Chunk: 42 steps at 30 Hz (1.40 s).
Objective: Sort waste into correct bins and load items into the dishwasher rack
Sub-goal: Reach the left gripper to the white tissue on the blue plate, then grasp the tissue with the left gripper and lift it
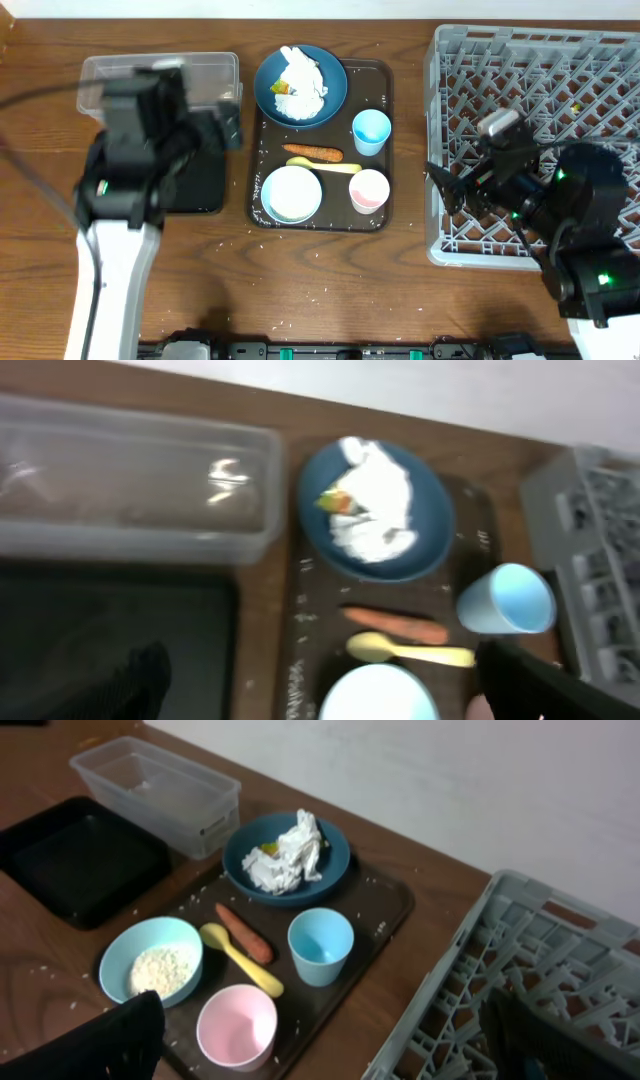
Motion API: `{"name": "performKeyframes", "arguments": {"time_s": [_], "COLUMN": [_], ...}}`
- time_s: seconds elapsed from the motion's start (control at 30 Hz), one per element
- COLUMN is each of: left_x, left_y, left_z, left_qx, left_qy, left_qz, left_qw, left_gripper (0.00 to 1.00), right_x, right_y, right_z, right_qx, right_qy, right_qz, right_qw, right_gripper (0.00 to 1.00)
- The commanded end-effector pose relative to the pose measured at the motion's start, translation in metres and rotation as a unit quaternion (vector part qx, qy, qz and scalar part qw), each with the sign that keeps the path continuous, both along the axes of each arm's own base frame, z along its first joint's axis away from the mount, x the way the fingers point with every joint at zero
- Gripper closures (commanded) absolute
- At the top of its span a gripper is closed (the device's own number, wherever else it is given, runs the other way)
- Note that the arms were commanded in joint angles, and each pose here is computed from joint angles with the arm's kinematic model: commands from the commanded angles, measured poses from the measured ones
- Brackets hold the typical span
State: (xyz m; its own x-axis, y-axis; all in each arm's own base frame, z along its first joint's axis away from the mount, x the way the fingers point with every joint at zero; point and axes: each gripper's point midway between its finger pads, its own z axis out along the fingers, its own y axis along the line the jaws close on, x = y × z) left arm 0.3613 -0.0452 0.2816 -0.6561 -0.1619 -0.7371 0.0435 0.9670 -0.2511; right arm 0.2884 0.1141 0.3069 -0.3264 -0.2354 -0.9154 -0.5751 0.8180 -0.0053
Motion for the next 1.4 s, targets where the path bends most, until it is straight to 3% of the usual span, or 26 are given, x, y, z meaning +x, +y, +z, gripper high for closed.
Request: {"name": "performKeyframes", "arguments": {"time_s": [0.0, 0.33, 0.43, 0.57, 0.7, 0.93, 1.37], "left_x": [0.018, 0.042, 0.054, 0.078, 0.114, 0.162, 0.187], "left_y": [-0.035, -0.102, -0.106, -0.107, -0.111, -0.117, -0.118], "left_z": [0.003, -0.040, -0.042, -0.035, -0.040, -0.118, -0.238], "left_qx": [-0.015, -0.108, -0.093, -0.024, 0.016, 0.033, 0.065], "left_qy": [0.010, 0.070, 0.085, 0.086, 0.082, 0.108, 0.162], "left_qz": [-0.048, -0.140, -0.114, -0.058, -0.028, 0.005, 0.019], "left_qw": [0.999, 0.982, 0.985, 0.994, 0.996, 0.994, 0.985], "left_gripper": [0.01, 0.02, 0.03, 0.03, 0.02, 0.02, 0.02], "right_x": [0.000, -0.002, 0.000, 0.000, 0.000, -0.003, 0.006], "right_y": [0.005, 0.011, 0.007, 0.007, 0.006, 0.005, 0.004], "right_z": [0.004, 0.004, 0.003, 0.003, 0.001, -0.011, -0.036], "right_qx": [0.005, 0.014, 0.009, 0.008, 0.006, 0.002, -0.010], "right_qy": [0.005, 0.012, 0.011, 0.011, 0.014, 0.043, 0.088], "right_qz": [0.012, 0.027, 0.016, 0.015, 0.012, 0.011, 0.003], "right_qw": [1.000, 0.999, 1.000, 1.000, 1.000, 0.999, 0.996], "right_gripper": [0.01, 0.01, 0.01, 0.01, 0.01, 0.01, 0.01]}}
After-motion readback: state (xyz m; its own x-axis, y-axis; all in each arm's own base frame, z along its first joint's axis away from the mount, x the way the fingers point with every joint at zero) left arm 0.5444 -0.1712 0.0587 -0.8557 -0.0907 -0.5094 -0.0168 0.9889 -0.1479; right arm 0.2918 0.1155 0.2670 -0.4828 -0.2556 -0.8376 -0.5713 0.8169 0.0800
